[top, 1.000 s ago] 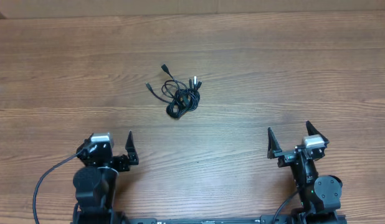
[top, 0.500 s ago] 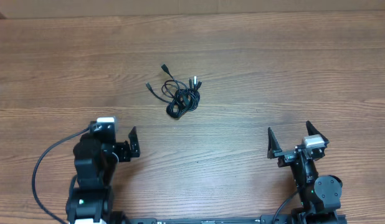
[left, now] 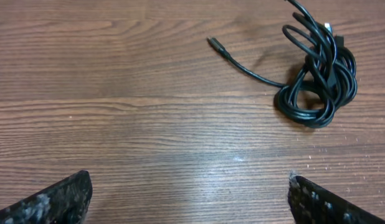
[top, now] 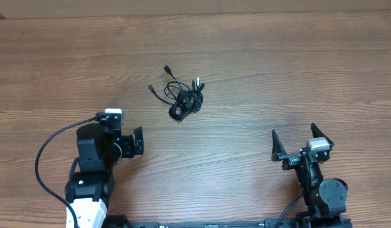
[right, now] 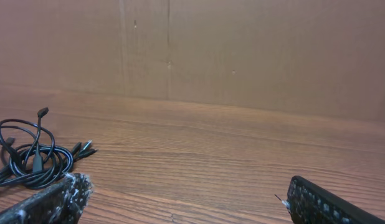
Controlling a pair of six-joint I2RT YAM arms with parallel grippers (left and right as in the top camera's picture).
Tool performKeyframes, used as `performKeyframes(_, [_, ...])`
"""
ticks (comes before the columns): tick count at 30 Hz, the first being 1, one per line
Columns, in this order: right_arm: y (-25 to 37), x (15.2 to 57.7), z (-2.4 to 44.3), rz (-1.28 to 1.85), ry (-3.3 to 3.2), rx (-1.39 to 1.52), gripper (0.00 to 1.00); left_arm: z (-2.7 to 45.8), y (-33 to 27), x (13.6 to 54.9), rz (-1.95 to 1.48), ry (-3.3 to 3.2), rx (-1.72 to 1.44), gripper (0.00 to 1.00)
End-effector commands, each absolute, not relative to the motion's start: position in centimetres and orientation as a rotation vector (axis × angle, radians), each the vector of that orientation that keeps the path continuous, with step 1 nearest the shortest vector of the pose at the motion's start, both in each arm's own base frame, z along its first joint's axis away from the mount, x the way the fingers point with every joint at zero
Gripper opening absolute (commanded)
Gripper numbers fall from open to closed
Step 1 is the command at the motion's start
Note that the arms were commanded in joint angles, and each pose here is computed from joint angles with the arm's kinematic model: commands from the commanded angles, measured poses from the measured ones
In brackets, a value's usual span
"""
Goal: Untangle cables
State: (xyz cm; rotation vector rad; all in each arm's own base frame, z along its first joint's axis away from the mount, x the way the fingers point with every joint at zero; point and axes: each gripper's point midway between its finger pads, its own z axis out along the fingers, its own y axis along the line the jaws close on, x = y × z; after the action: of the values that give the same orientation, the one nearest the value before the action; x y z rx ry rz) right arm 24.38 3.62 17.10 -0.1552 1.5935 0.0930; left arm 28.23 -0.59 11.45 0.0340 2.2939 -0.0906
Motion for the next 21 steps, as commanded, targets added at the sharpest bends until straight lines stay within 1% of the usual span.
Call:
performKeyframes(1, [3.51, 24.4, 16.96, 0.092, 1.589, -0.144, 1.0, 12.58, -1.05, 28.81, -0.104, 2.272, 0.074, 1.0])
performKeyframes(21, [3.51, 24.4, 16.96, 0.092, 1.589, -0.144, 1.0, 12.28, -1.02, 28.9, -0.105, 2.308, 0.075, 1.0])
